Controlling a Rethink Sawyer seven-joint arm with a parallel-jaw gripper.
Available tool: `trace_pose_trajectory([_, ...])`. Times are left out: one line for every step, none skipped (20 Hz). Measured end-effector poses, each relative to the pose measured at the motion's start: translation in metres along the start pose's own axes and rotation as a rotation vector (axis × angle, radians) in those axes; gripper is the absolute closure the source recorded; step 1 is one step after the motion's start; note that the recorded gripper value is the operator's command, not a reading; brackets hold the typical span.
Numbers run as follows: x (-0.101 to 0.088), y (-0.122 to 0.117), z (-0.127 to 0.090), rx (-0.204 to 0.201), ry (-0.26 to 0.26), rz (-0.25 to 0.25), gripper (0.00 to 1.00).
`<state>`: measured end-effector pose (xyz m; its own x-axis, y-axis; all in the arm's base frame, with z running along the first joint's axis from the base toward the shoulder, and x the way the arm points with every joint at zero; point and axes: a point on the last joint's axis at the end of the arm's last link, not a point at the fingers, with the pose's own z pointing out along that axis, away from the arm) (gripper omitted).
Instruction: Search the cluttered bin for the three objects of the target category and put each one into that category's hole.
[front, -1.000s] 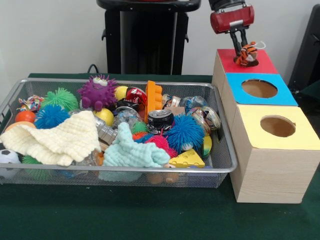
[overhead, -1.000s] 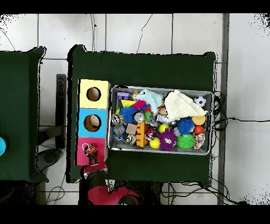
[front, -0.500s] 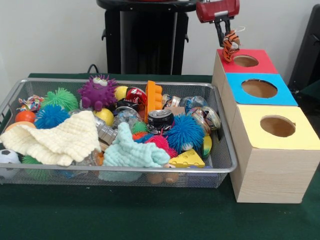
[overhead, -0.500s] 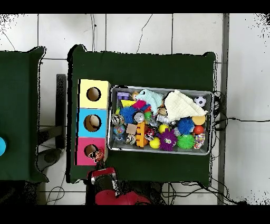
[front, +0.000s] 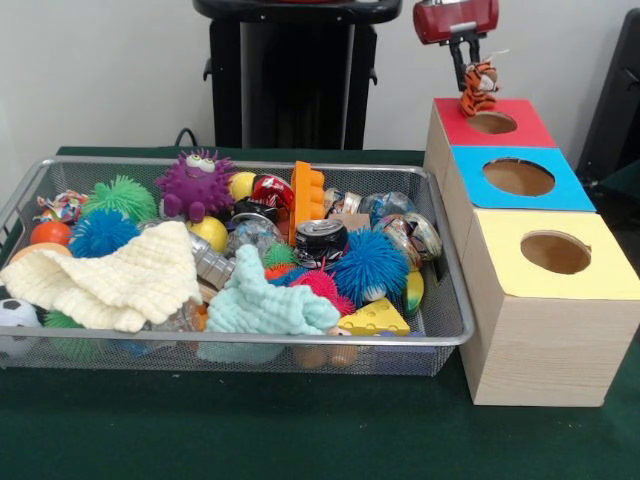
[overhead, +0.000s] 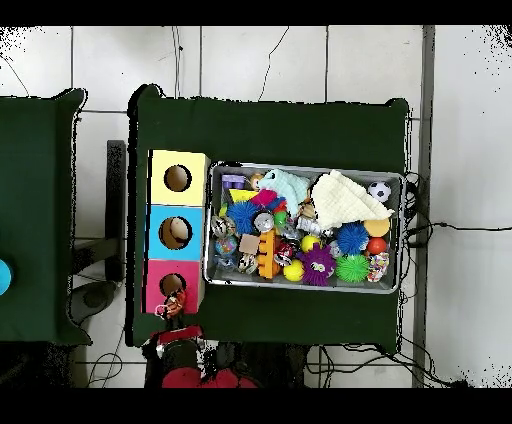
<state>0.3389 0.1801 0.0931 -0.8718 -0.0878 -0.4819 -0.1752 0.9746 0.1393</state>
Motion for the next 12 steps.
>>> trace_pose_trajectory([0.002, 0.007, 0.001, -0.003, -0.002, -0.003, 1.00])
trace_pose_trajectory([0.002, 0.009, 0.002, -0.003, -0.003, -0.003, 1.00])
trace_pose_trajectory([0.003, 0.011, 0.002, -0.003, -0.004, -0.002, 1.00])
trace_pose_trajectory([0.003, 0.014, 0.003, -0.003, -0.005, -0.001, 1.00])
trace_pose_trajectory([0.003, 0.019, 0.003, -0.001, -0.006, 0.002, 1.00])
trace_pose_trajectory([0.004, 0.024, 0.004, 0.001, -0.008, 0.006, 1.00])
trace_pose_trajectory([0.004, 0.029, 0.004, 0.003, -0.009, 0.010, 1.00])
trace_pose_trajectory([0.004, 0.031, 0.004, 0.003, -0.009, 0.010, 1.00])
trace_pose_trajectory([0.005, 0.032, 0.005, 0.003, -0.009, 0.011, 1.00])
trace_pose_trajectory([0.005, 0.034, 0.005, 0.004, -0.009, 0.012, 1.00])
trace_pose_trajectory([0.005, 0.037, 0.005, 0.004, -0.010, 0.014, 1.00])
trace_pose_trajectory([0.005, 0.036, 0.005, 0.004, -0.010, 0.014, 1.00])
